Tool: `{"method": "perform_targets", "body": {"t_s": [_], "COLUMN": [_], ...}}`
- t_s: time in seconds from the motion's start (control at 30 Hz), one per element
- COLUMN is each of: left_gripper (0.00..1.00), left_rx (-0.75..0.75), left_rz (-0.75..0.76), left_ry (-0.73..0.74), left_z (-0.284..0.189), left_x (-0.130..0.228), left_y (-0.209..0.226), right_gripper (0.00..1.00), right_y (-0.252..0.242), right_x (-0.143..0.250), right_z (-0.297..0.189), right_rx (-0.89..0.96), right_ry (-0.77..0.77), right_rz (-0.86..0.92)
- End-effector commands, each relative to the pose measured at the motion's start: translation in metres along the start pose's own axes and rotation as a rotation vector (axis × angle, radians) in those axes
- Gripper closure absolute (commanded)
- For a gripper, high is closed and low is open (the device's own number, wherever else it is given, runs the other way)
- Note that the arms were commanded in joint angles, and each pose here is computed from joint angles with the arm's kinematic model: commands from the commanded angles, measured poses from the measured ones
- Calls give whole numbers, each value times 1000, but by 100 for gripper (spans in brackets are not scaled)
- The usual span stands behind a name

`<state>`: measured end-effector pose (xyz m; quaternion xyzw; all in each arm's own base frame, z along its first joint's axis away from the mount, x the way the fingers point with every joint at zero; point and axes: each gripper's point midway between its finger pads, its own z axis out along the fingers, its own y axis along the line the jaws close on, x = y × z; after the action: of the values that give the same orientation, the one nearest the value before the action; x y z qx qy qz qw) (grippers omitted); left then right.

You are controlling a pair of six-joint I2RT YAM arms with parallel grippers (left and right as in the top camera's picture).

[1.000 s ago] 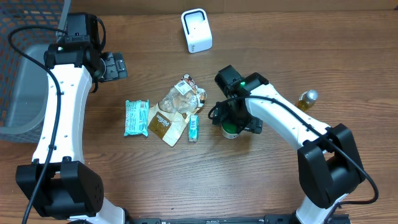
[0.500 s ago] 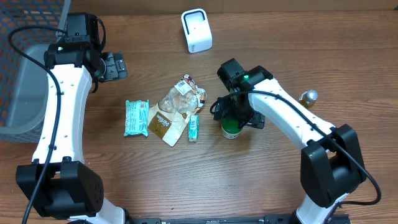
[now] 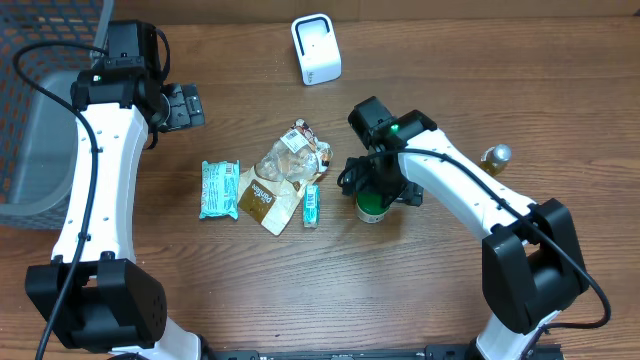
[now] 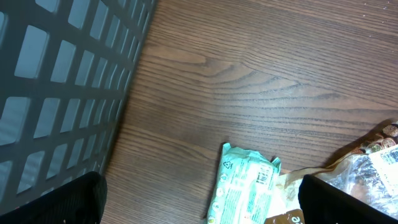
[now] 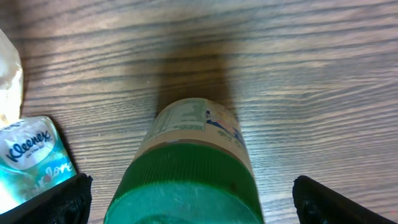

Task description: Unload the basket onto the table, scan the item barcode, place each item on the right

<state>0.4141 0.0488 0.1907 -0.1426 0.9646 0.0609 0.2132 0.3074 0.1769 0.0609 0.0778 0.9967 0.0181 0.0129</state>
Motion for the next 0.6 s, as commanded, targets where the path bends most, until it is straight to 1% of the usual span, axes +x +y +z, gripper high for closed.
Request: {"method": "perform_targets", "body": {"t_s": [0.0, 0.57], "left_gripper": [0, 0], "left_rx": [-1, -1], "left_rz": [-2, -2], "left_ry": [-26, -26], "left_z": [-7, -7], "left_x": [-6, -6], "left_y": [1, 1], "right_gripper": [0, 0], "right_y": [2, -2], "right_x": [6, 0], "right_z": [7, 13], "right_rx": [4, 34], "right_ry": [5, -42], "right_rz": [-24, -28]}}
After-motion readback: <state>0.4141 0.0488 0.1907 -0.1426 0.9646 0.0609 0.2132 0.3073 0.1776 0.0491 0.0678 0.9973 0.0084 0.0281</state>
